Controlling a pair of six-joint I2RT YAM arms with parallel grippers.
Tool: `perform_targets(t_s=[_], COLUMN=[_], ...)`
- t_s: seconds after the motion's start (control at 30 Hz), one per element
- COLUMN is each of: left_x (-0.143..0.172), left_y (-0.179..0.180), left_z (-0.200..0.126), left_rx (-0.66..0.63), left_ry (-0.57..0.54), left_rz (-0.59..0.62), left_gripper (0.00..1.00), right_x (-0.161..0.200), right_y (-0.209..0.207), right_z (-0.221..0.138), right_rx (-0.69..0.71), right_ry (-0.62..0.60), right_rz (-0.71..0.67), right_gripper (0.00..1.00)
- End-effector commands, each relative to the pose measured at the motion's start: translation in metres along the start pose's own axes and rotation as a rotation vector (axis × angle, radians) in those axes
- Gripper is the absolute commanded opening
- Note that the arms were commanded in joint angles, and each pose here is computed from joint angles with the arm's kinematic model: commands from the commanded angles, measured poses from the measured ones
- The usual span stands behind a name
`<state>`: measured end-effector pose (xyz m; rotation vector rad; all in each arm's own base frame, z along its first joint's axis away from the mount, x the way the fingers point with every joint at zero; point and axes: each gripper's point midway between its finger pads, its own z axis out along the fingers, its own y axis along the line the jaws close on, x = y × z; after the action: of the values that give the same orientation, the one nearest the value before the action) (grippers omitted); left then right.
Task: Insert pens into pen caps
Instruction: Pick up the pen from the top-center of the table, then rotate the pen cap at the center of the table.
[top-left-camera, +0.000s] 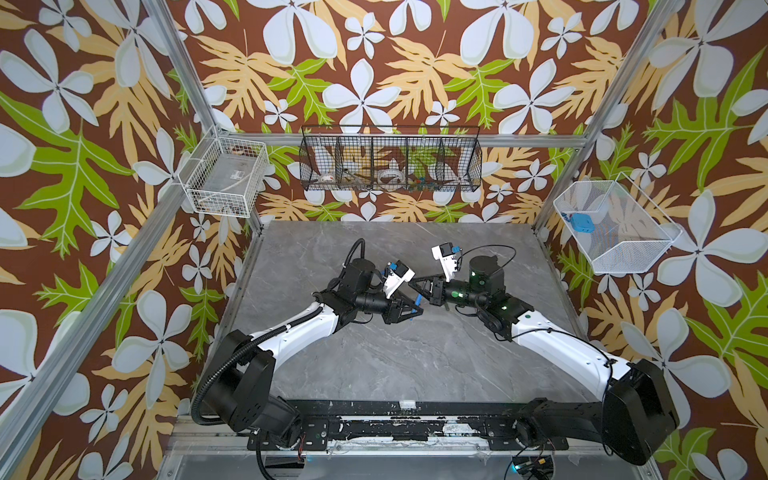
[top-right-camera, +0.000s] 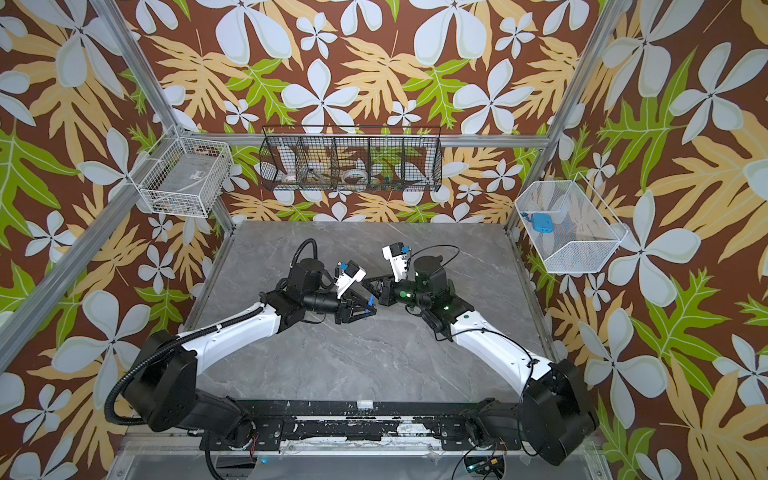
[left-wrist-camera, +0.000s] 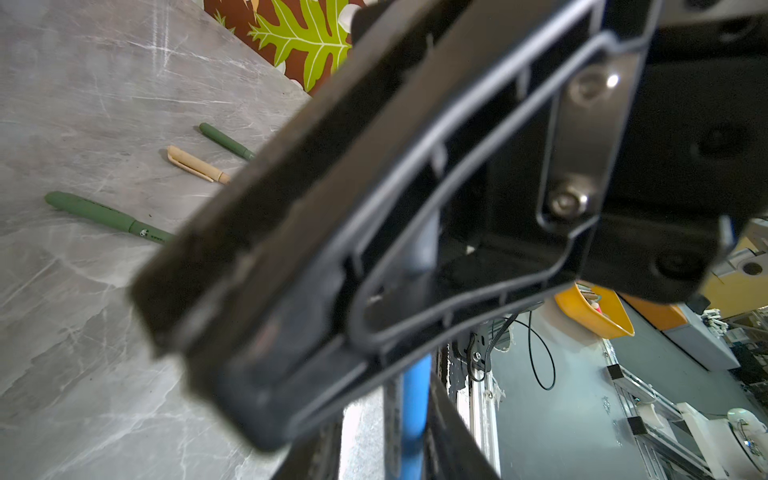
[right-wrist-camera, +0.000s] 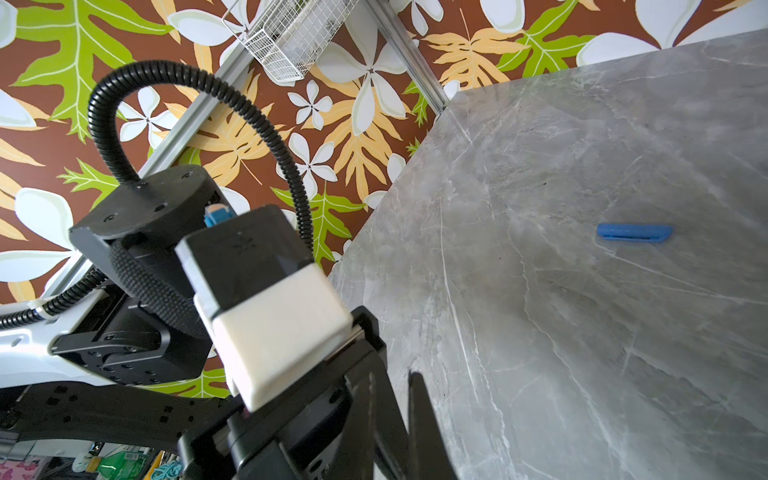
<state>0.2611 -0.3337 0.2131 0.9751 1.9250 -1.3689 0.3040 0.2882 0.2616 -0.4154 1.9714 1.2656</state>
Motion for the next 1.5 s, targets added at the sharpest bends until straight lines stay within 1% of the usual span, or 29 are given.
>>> perform_targets(t_s=[0.0, 0.03, 0.1, 0.13, 0.2, 0.3, 0.33, 0.4, 0.53, 0.63, 0.73, 0.8, 0.87, 0.9, 0.97, 1.07, 1.17, 1.33, 1.47], left_x=[-0.005, -0.005, -0.006, -0.007, -0.008, -0.008, -0.008, -0.006, -0.003, -0.007, -0.014, -0.019, -0.023, -0.023, -0.023, -0.019, -0.015, -0.013, -0.014], left_y=[-0.003, -0.002, -0.002, -0.001, 0.0, 0.007, 0.012, 0.017, 0.025, 0.031, 0.036, 0.034, 0.029, 0.026, 0.021, 0.014, 0.009, -0.002, -0.007], left_z=[0.001, 0.001, 0.001, 0.001, 0.0, -0.001, -0.002, -0.003, -0.007, -0.021, -0.045, -0.063, -0.078, -0.084, -0.093, -0.101, -0.11, -0.124, -0.129], left_rx=[0.016, 0.017, 0.012, 0.01, -0.004, -0.055, -0.083, -0.115, -0.177, -0.27, -0.391, -0.447, -0.483, -0.497, -0.515, -0.516, -0.527, -0.541, -0.539], left_ry=[-0.008, -0.006, -0.008, -0.009, -0.014, -0.014, -0.014, -0.008, -0.014, -0.053, -0.146, -0.211, -0.267, -0.287, -0.316, -0.343, -0.373, -0.419, -0.43], left_rz=[0.013, 0.013, 0.017, 0.02, 0.025, 0.03, 0.03, 0.031, 0.04, 0.055, 0.068, 0.08, 0.087, 0.091, 0.092, 0.091, 0.078, 0.085, 0.084], left_gripper=[0.23, 0.19, 0.16, 0.15, 0.11, 0.06, 0.03, 0.0, 0.0, 0.0, 0.0, 0.0, 0.0, 0.0, 0.0, 0.0, 0.0, 0.0, 0.0], right_x=[-0.005, -0.005, -0.004, -0.004, -0.004, -0.008, -0.011, -0.018, -0.029, -0.037, -0.054, -0.066, -0.077, -0.079, -0.076, -0.065, -0.059, -0.046, -0.034], right_y=[0.002, 0.002, 0.002, 0.002, 0.001, -0.001, 0.0, 0.0, -0.013, -0.027, -0.041, -0.053, -0.066, -0.077, -0.096, -0.12, -0.147, -0.191, -0.217], right_z=[-0.002, -0.002, -0.004, -0.005, -0.007, -0.013, -0.016, -0.022, -0.033, -0.041, -0.04, -0.035, -0.022, -0.012, 0.015, 0.064, 0.099, 0.141, 0.166], right_rx=[0.001, 0.0, 0.007, 0.012, 0.025, 0.064, 0.081, 0.12, 0.257, 0.354, 0.396, 0.411, 0.433, 0.452, 0.451, 0.372, 0.384, 0.42, 0.504], right_ry=[-0.032, -0.034, -0.035, -0.035, -0.043, -0.057, -0.064, -0.08, -0.086, -0.099, -0.108, -0.101, -0.083, -0.052, 0.028, 0.124, 0.187, 0.258, 0.303], right_rz=[-0.035, -0.041, -0.053, -0.061, -0.07, -0.094, -0.104, -0.123, -0.13, -0.137, -0.149, -0.147, -0.161, -0.17, -0.166, -0.135, -0.141, -0.142, -0.194], right_gripper=[0.0, 0.0, 0.0, 0.04, 0.16, 0.27, 0.3, 0.33, 0.46, 0.49, 0.49, 0.5, 0.52, 0.53, 0.53, 0.55, 0.55, 0.57, 0.58])
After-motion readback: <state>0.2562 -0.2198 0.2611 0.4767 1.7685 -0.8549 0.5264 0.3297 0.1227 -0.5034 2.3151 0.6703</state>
